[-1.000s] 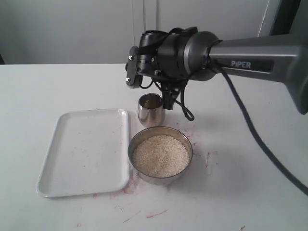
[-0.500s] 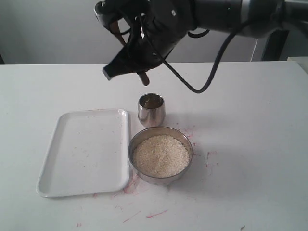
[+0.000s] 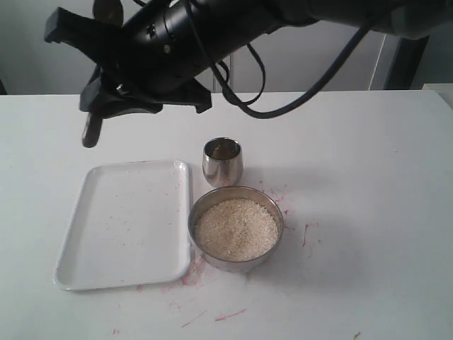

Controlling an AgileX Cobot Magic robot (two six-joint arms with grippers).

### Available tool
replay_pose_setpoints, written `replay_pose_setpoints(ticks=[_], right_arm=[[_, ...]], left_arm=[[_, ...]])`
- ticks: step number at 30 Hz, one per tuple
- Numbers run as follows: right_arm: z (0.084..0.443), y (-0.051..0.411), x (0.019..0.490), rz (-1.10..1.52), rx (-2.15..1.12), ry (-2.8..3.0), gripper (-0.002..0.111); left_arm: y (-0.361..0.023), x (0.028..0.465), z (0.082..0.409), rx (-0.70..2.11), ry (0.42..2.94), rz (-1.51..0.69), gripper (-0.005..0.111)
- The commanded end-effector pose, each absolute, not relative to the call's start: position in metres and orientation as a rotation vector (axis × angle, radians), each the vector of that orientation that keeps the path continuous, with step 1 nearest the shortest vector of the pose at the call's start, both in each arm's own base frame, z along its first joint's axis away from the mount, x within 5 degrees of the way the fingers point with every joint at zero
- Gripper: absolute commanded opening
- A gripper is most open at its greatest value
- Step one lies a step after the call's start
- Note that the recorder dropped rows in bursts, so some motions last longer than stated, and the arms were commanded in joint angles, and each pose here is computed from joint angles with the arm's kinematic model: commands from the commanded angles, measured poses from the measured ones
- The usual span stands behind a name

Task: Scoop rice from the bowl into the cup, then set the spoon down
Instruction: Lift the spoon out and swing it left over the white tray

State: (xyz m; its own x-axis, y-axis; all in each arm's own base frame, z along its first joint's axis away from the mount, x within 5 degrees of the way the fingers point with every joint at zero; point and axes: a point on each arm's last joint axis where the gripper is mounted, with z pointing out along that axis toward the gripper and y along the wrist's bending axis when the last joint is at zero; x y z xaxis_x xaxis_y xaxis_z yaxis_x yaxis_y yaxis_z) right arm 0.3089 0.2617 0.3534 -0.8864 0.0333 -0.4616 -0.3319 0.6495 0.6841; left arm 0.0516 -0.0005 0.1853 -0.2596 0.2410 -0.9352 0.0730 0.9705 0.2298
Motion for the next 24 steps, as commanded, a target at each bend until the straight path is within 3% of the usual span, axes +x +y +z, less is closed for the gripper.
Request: replay_pose_setpoints(ticks=[1,6,19,24], right_arm=[[0.362,0.276,0.293,1.208,-0.276,2.393,0.000],[0.351,0.289,0.291,1.103,-0.243,2.415,0.000],[0.276,0.331,0.300,0.953,-0.263,2.567,0.000],[0.261,0.340,0.309,0.745,-0.329,2.567,0.000]], left_arm=[[-0.001,0.051,0.178,0.235,1.888,0.151,0.014],[-0.001,0.051,0.178,0.235,1.888,0.151,0.014],[-0.001,0.051,0.178,0.235,1.888,0.151,0.014],[-0.001,0.051,0.178,0.235,1.888,0.151,0.014]])
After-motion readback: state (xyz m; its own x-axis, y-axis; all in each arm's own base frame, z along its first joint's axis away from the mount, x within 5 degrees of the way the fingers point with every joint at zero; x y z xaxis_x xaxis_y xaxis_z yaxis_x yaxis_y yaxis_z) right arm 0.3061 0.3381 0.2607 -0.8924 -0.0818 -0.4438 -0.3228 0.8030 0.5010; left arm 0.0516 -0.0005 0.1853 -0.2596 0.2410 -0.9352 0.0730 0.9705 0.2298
